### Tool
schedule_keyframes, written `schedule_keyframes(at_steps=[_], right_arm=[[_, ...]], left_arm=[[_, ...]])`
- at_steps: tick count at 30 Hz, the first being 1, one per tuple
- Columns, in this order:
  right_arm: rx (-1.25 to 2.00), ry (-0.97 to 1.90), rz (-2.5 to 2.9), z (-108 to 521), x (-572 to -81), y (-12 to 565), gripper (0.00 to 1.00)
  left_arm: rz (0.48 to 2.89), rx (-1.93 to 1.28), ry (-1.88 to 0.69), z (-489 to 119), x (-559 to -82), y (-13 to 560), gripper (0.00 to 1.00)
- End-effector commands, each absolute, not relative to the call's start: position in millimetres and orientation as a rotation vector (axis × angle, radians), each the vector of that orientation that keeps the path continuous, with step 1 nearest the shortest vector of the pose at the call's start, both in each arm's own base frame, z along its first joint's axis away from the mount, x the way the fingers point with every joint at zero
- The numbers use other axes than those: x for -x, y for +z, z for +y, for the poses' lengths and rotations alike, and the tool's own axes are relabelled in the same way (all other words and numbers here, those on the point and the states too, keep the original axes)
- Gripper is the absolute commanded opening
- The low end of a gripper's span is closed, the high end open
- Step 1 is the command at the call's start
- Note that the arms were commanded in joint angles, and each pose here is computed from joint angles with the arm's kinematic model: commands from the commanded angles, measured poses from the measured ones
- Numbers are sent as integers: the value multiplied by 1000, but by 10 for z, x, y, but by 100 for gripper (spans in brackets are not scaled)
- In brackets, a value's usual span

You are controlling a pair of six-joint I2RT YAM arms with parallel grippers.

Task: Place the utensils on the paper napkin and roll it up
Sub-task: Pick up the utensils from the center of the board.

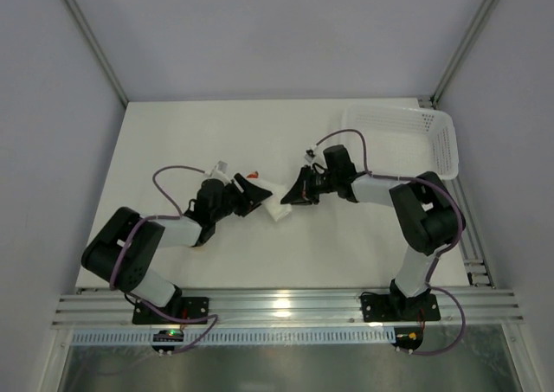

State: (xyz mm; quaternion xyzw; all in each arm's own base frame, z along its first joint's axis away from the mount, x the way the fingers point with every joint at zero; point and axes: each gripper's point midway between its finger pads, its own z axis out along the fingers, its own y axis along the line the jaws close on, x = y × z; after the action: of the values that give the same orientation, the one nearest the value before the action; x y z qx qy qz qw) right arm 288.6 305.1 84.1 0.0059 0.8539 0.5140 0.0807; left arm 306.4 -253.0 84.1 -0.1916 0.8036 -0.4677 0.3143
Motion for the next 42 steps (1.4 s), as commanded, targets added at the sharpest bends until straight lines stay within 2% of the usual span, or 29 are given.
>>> schedule_keyframes(at_steps=[1, 8, 14, 42], right_arm=[[35, 1587, 2452, 3108, -2892, 1144, 4], [26, 1605, 2432, 3124, -2887, 1221, 3], [21, 1607, 2416, 3126, -2899, 1264, 3], [139, 1605, 2399, 3098, -2769, 1355, 4]], left_arm=[[2005, 488, -1265, -2539, -3161, 1085, 57], [1981, 501, -1318, -2571, -3148, 1077, 54], [1977, 500, -1316, -2553, -3119, 1086, 58], [1910, 479, -1344, -2643, -3312, 1237, 57]])
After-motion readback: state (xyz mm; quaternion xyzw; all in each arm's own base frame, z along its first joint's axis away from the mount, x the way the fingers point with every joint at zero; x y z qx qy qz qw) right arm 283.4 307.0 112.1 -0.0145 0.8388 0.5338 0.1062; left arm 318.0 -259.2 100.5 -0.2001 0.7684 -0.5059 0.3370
